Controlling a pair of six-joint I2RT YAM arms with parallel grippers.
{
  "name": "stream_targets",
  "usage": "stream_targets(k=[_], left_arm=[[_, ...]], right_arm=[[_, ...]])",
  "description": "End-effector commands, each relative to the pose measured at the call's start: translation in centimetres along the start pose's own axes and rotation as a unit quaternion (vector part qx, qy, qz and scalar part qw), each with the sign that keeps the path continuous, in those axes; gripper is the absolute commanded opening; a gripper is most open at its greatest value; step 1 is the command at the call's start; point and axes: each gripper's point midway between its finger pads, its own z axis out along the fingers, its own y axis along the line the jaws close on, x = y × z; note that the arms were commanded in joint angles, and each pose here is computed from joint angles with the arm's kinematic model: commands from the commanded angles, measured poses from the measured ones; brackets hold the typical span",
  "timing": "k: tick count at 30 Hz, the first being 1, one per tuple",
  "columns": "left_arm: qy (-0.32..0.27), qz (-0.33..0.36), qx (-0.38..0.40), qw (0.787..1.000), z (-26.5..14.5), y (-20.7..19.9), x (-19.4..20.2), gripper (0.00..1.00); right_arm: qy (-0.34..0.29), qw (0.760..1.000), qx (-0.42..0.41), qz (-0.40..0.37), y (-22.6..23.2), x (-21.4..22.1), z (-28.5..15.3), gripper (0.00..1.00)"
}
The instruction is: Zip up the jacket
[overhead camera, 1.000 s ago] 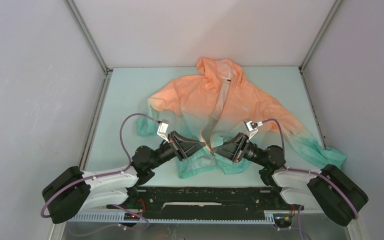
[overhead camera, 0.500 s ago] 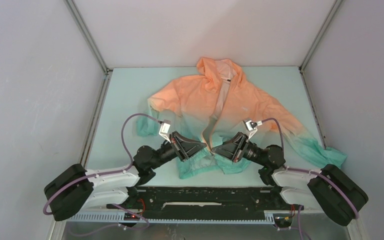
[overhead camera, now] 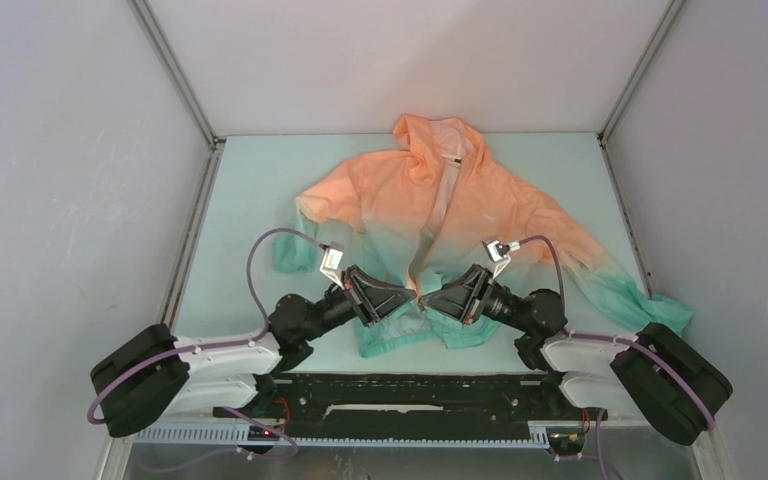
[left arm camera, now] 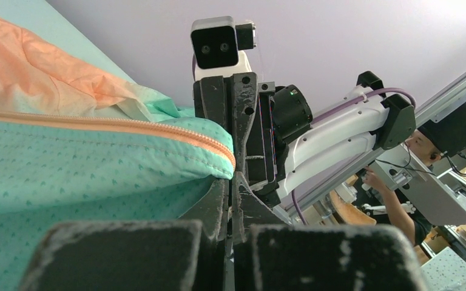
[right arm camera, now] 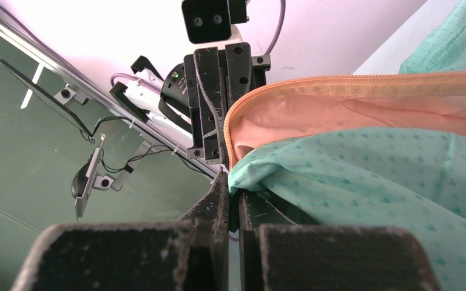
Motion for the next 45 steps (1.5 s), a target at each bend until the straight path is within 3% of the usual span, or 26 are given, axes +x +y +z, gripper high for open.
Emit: stream_targets(k=[1, 18, 21, 24, 32, 36, 45], left_arm=[[-0.014, -0.006, 0.031, 0.999, 0.3, -1.8, -0.5, 0.0], [-0.038, -0.018, -0.003, 0.999, -0.1, -0.7, -0.1, 0.0], [-0.039, -0.02, -0.004, 0.999, -0.6, -0.8, -0.1, 0.09], [-0.042, -0.024, -0.004, 0.999, -1.1, -1.1, -0.4, 0.26], [-0.034, -0.036, 0.01, 0.999, -1.9, -1.8, -0.1, 0.49], [-0.015, -0.036, 0.005, 0.999, -1.6, -1.4, 0.8, 0.54], [0.01, -0.034, 0.007, 0.999, -0.2, -1.5, 1.4, 0.56]], right_arm=[[-0.043, 0.998, -0.036, -0.032, 2.1, -2.6, 1.2, 0.0], [-0.089, 0.995, -0.038, -0.002, 3.2, -3.4, 1.5, 0.0], [-0.089, 0.996, -0.031, 0.0, 2.8, -3.3, 1.3, 0.0], [-0.09, 0.996, -0.024, 0.003, 2.4, -3.1, 1.1, 0.0], [-0.088, 0.996, -0.02, 0.008, 2.1, -3.1, 1.1, 0.0], [-0.087, 0.996, -0.021, 0.01, 2.1, -3.2, 1.3, 0.0], [-0.085, 0.996, -0.025, 0.01, 2.3, -3.2, 1.4, 0.0]])
